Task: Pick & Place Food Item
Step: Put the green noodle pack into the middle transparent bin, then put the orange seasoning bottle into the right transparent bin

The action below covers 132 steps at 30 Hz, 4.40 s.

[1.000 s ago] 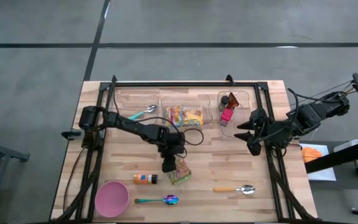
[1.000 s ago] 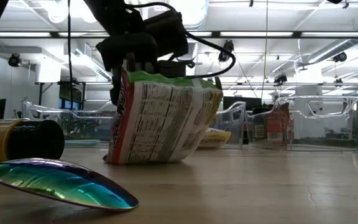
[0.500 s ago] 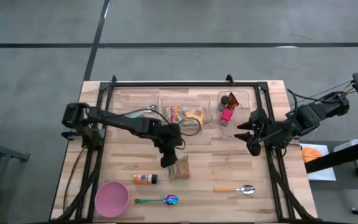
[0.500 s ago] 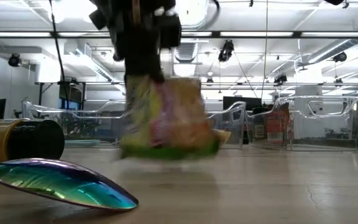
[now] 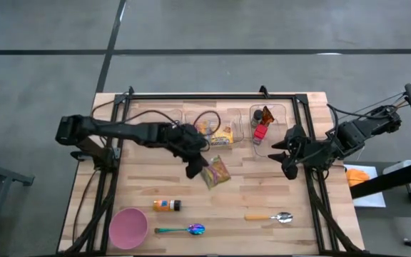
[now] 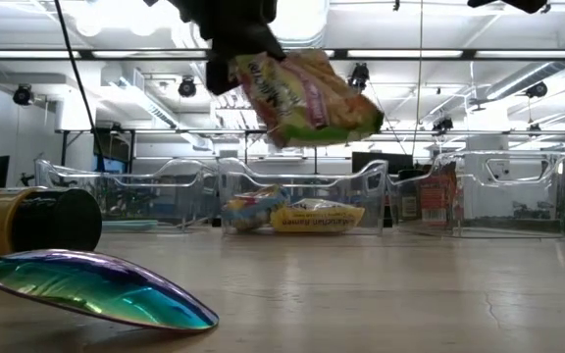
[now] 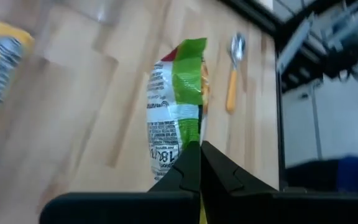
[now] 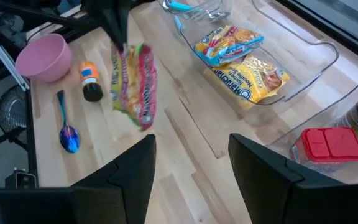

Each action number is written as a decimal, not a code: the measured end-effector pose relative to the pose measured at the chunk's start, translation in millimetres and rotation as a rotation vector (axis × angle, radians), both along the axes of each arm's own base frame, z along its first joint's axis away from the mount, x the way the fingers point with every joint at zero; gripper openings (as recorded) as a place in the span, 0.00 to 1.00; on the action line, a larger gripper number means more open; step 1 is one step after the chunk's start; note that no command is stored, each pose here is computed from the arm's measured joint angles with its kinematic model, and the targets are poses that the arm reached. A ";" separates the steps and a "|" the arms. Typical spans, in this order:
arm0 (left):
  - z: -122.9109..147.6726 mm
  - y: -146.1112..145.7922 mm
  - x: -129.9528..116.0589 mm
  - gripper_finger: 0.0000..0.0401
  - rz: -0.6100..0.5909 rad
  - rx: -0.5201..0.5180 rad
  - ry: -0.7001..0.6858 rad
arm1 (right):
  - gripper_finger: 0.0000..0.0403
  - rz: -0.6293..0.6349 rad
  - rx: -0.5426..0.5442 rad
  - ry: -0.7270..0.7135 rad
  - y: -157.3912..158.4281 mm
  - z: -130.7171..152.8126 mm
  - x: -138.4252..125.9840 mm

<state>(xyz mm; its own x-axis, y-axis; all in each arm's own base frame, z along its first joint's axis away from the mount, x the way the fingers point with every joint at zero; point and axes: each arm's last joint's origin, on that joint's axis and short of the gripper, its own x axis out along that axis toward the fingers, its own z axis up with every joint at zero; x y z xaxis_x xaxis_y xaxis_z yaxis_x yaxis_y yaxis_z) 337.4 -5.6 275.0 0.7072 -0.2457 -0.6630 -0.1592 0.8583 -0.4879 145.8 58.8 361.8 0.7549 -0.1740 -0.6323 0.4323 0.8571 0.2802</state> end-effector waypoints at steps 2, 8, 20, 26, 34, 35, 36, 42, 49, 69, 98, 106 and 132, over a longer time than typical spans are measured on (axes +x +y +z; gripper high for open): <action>8.3 7.8 2.1 0.00 0.034 0.010 -0.022 | 0.50 -0.008 0.010 -0.007 -0.3 0.5 -0.5; 36.9 42.7 4.2 0.00 0.164 0.034 -0.072 | 0.50 -0.053 0.035 -0.047 -3.9 4.1 -6.0; 53.6 128.9 -14.3 0.00 0.407 0.048 -0.092 | 0.50 -0.078 -0.016 -0.068 -6.3 5.8 -7.5; 35.2 154.0 -11.4 0.00 0.457 0.019 -0.042 | 0.50 -0.097 -0.031 -0.080 -7.0 6.4 -7.6; 7.5 163.7 5.9 0.00 0.432 -0.037 -0.008 | 0.50 -0.125 -0.051 -0.108 -7.6 8.0 -6.6; 5.0 164.5 7.5 0.00 0.433 -0.040 -0.004 | 0.50 -0.127 -0.052 -0.109 -7.7 8.1 -6.7; 2.2 165.3 9.2 0.00 0.432 -0.042 -0.001 | 0.50 -0.128 -0.050 -0.111 -7.7 8.2 -6.6; -15.8 169.2 17.7 0.00 0.432 -0.059 0.036 | 0.50 -0.134 -0.041 -0.119 -7.5 8.6 -6.2; -30.0 171.9 26.4 0.00 0.418 -0.075 0.041 | 0.50 -0.141 -0.031 -0.124 -7.3 8.8 -5.8; -51.7 170.7 25.8 0.00 0.428 -0.032 0.177 | 0.50 -0.139 -0.029 -0.132 -7.0 9.5 -5.1; -59.4 148.5 23.7 0.00 0.278 0.201 0.319 | 0.50 -0.139 -0.028 -0.132 -7.0 9.5 -5.1; -59.5 148.1 23.6 0.00 0.270 0.205 0.320 | 0.50 -0.139 -0.028 -0.132 -7.0 9.5 -5.1; -30.3 148.9 26.2 0.62 0.300 0.154 0.308 | 0.50 -0.139 -0.028 -0.132 -7.0 9.5 -5.1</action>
<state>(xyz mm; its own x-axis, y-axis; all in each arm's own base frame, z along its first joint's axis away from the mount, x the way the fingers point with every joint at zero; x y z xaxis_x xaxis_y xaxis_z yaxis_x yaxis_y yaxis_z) 363.6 143.2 244.7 0.4958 0.0583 -0.8665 -0.5299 0.8108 -0.2487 140.6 51.8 371.3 0.7984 -0.2984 -0.5231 0.5080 0.8002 0.3189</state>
